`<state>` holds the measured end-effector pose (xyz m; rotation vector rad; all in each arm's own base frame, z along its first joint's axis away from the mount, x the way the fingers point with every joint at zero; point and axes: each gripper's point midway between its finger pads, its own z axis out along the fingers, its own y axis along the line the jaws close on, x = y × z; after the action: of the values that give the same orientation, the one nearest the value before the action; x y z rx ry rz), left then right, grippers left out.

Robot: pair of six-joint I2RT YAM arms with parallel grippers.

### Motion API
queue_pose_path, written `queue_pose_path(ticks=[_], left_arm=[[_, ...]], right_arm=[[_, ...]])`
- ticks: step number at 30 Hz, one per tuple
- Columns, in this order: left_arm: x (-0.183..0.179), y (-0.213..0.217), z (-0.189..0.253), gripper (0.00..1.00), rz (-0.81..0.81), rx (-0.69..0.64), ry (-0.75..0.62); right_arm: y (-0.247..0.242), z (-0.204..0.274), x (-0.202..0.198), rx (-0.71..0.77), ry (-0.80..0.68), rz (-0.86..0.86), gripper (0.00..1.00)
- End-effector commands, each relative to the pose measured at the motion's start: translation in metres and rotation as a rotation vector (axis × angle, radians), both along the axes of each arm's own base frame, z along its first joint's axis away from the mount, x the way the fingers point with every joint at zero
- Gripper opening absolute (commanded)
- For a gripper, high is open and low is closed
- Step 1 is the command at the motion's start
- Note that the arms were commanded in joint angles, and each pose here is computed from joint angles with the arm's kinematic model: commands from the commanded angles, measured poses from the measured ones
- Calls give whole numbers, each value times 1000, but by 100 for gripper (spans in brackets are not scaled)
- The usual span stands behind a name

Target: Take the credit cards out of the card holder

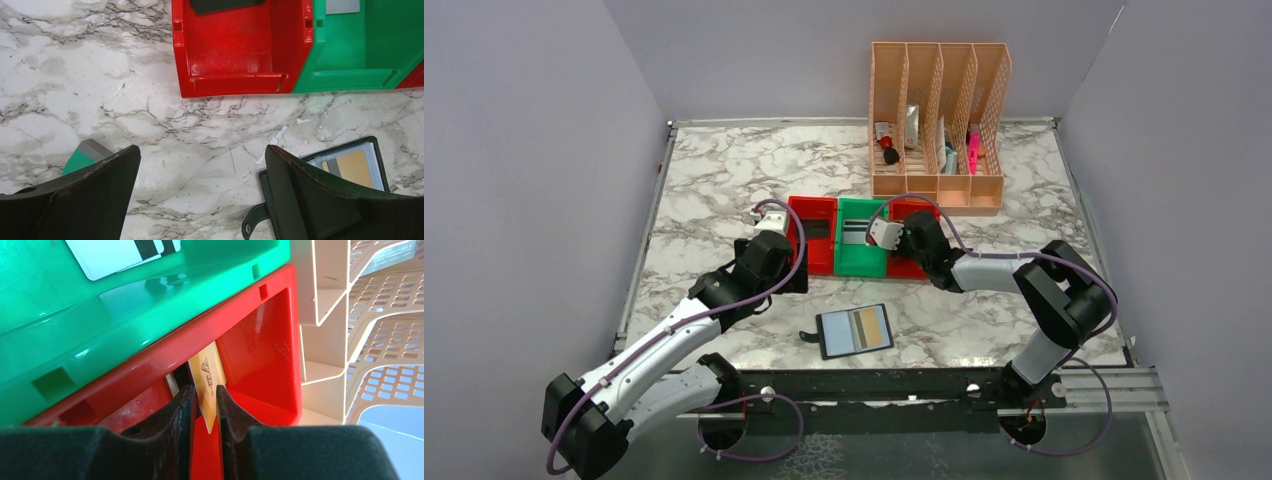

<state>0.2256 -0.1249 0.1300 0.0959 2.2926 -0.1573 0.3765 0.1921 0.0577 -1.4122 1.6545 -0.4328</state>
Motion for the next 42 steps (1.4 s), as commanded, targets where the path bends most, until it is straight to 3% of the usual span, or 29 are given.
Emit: queue_pose_path(ticks=[1, 3, 7, 18, 22, 25, 26, 27, 28, 31, 34, 36, 39, 42], left_arm=[[1, 0, 1, 99, -10, 4, 5], [0, -1, 0, 99, -11, 6, 10], [0, -1, -2, 99, -13, 8, 17], [0, -2, -3, 99, -15, 12, 24], [0, -2, -4, 99, -15, 13, 24], [0, -2, -3, 99, -15, 9, 22], [0, -2, -3, 99, -15, 8, 21], [0, -1, -2, 99, -15, 5, 18], [-1, -1, -1, 99, -15, 2, 14], [-2, -2, 5, 99, -15, -24, -3], [-7, -5, 12, 99, -29, -73, -22], [-10, -8, 20, 99, -47, -114, -43], [-14, -13, 34, 99, -76, -172, -86], [-25, -31, 37, 99, -138, -297, -73]], right_arm=[[3, 0, 2, 19, 6, 10, 27], [2, 1, 4, 21, 3, -5, 29], [1, 1, 2, 23, 21, -10, 43], [9, 35, -8, 154, 12, -3, 50], [13, 63, -9, 277, -13, -33, 52], [20, 93, -18, 485, 3, -92, 52], [24, 101, -26, 578, 44, -113, 52], [29, 110, -35, 681, 98, -137, 58], [34, 120, -45, 783, 157, -166, 75], [48, 119, -80, 997, 396, -251, 86], [59, 101, -116, 1070, 641, -308, 87], [65, 89, -137, 1114, 756, -314, 98], [68, 80, -161, 1179, 860, -300, 100], [68, 75, -182, 1243, 945, -290, 83]])
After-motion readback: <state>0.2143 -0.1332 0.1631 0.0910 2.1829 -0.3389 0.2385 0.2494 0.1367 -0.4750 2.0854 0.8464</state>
